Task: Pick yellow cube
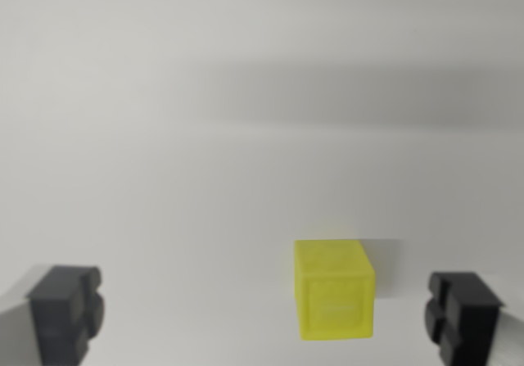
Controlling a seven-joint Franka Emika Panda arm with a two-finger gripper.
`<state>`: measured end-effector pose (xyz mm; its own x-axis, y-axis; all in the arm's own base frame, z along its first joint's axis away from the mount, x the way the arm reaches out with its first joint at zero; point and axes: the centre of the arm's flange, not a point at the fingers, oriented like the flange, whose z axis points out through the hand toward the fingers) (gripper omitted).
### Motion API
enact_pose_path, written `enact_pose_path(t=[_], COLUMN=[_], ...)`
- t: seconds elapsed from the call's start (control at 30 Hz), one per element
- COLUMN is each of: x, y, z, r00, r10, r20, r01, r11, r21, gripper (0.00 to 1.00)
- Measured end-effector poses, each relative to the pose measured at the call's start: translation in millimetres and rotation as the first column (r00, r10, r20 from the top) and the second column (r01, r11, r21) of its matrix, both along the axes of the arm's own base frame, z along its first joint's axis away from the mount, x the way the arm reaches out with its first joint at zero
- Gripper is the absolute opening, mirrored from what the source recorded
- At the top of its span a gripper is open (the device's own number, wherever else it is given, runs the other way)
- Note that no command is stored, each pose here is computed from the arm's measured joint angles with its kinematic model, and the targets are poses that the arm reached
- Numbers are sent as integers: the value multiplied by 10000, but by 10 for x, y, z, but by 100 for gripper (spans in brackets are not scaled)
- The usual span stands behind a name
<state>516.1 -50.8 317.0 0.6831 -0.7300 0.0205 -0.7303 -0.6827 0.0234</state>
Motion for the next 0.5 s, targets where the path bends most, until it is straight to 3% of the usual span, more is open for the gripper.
enact_pose_path(t=[0.5], x=[-192], y=[-91], z=[-248], r00=[10000], r10=[48], r20=[6], r01=[-48], r11=[10000], r21=[48], gripper=[100])
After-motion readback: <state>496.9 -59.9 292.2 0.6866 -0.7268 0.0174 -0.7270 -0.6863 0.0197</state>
